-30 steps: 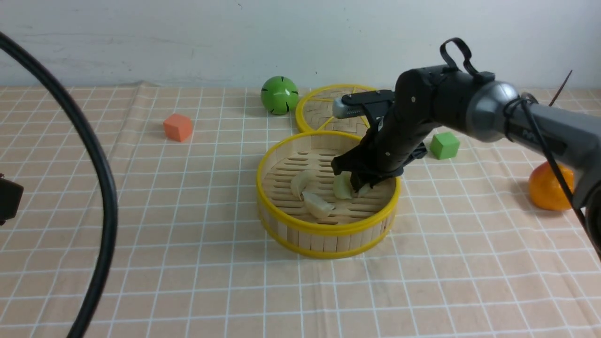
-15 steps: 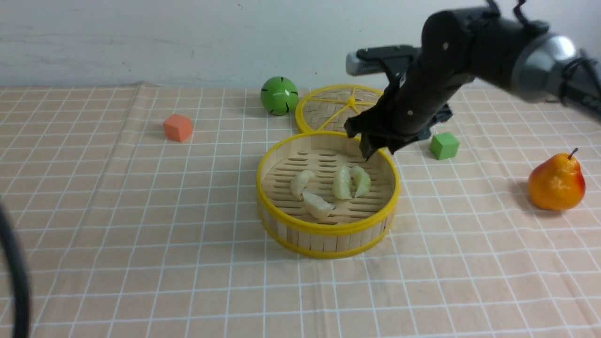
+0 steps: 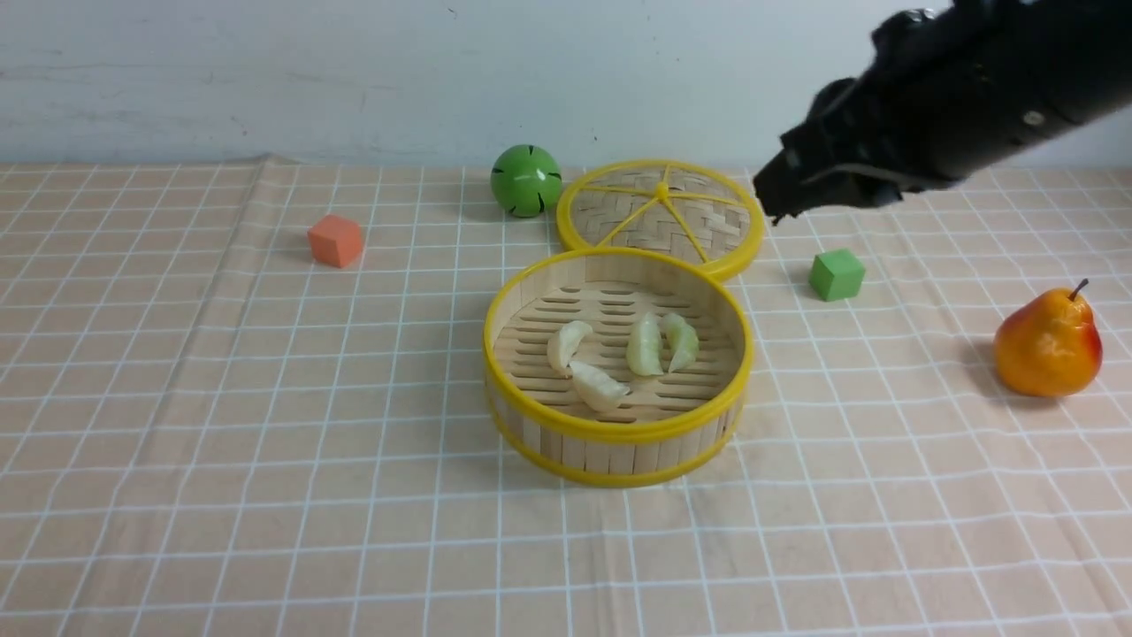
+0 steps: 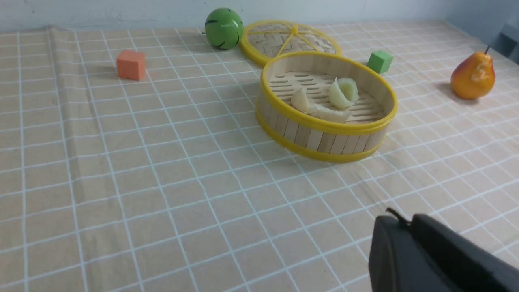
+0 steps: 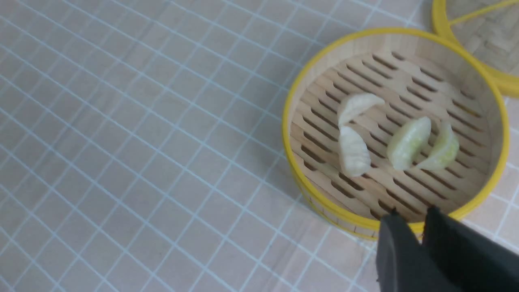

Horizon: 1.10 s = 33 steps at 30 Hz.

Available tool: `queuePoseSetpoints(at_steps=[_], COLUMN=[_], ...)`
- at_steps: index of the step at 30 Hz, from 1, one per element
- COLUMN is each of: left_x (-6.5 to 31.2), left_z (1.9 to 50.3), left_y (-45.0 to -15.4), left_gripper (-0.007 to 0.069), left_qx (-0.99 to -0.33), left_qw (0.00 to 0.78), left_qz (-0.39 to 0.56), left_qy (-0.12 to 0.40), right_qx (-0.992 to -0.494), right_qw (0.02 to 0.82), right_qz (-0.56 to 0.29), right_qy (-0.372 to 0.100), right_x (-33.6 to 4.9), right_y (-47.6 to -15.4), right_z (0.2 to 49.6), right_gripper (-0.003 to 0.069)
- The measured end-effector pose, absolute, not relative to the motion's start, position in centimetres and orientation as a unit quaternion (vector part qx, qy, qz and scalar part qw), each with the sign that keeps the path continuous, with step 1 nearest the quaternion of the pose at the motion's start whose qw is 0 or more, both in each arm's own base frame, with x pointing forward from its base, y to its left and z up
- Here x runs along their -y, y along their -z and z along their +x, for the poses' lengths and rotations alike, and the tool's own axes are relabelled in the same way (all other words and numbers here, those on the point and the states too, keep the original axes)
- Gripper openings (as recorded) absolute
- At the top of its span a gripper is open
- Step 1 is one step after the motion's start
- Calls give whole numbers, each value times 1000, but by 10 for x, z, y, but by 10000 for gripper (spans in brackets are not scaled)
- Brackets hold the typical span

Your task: Put the dumplings into the steamer on the table with the brown tablecloth.

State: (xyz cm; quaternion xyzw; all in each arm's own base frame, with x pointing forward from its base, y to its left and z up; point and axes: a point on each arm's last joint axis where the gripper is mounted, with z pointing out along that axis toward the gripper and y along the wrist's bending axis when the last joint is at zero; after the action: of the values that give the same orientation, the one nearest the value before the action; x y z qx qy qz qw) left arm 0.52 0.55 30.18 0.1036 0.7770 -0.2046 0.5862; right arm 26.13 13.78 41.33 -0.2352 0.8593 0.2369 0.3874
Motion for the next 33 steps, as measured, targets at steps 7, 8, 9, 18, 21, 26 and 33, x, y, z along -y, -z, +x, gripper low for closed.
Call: queuePoseSetpoints(at_steps=[7,8,9,18,21,26,33], left_x=[-2,-1,-1,-1,-1,-1,-1], left_z=[10,11,11,11,11,11,11], left_y=[-284,-281,-280,-281,-281,-281,-281], left_gripper=[52,54,55,69,73,76,84], left_qx=[-790,-792,-792,-790,-790,-790,-790], left_qw=[568,564,565,567,567,567,567], left_qz=[90,89,89,89,89,89,89], left_qy=[214,213,213,215,216,216,216], right_qx=[-789,-773,-764,-724,-722,-726,-731], right_qw=[507,533,548,601,602,593,580], right_qz=[-240,-238,-234,-227,-230,-239,-253], right_qy=[-251,-250,-246,-249,-251,-255,-258], right_x=[-106,-97,-93,-71,-70,-72,-73], right_y=[-405,-396,-393,-378,-379,-377,-374], right_z=[182,162,151,103,100,98,96], right_gripper=[39,37,37,39,42,48,56])
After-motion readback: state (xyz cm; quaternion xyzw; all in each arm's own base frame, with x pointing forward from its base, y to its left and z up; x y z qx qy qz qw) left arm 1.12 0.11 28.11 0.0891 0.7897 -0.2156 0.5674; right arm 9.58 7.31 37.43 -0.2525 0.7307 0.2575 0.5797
